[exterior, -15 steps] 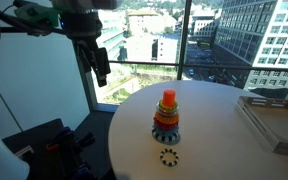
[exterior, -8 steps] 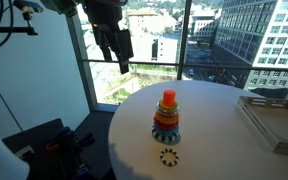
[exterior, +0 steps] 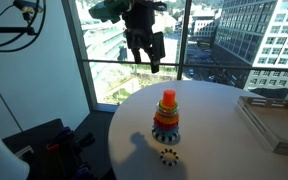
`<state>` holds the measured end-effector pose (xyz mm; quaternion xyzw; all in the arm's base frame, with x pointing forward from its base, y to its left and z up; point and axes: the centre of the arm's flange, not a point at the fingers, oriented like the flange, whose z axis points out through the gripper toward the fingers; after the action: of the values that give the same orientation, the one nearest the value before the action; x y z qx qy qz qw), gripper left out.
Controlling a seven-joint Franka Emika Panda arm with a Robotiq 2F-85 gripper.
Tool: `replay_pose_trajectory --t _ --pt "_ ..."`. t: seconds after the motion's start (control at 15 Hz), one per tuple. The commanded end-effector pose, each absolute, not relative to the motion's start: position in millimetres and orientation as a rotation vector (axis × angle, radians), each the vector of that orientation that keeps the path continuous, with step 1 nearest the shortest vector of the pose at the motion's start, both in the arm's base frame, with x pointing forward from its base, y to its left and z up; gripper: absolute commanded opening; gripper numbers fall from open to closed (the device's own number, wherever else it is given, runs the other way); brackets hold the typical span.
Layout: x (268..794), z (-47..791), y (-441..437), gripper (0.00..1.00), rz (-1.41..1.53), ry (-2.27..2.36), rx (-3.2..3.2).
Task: Remove the green ring from the orange rod and put it on the table
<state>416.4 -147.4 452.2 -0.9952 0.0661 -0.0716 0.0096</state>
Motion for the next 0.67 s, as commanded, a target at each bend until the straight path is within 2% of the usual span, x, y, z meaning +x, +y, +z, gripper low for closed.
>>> replay_pose_trajectory --t 0.0,0.6 --pt "454.6 445.8 -158.6 1.0 -0.214 0.281 -3.149" --pt "479.0 413.5 -180.8 1.0 -0.101 0.43 -3.146"
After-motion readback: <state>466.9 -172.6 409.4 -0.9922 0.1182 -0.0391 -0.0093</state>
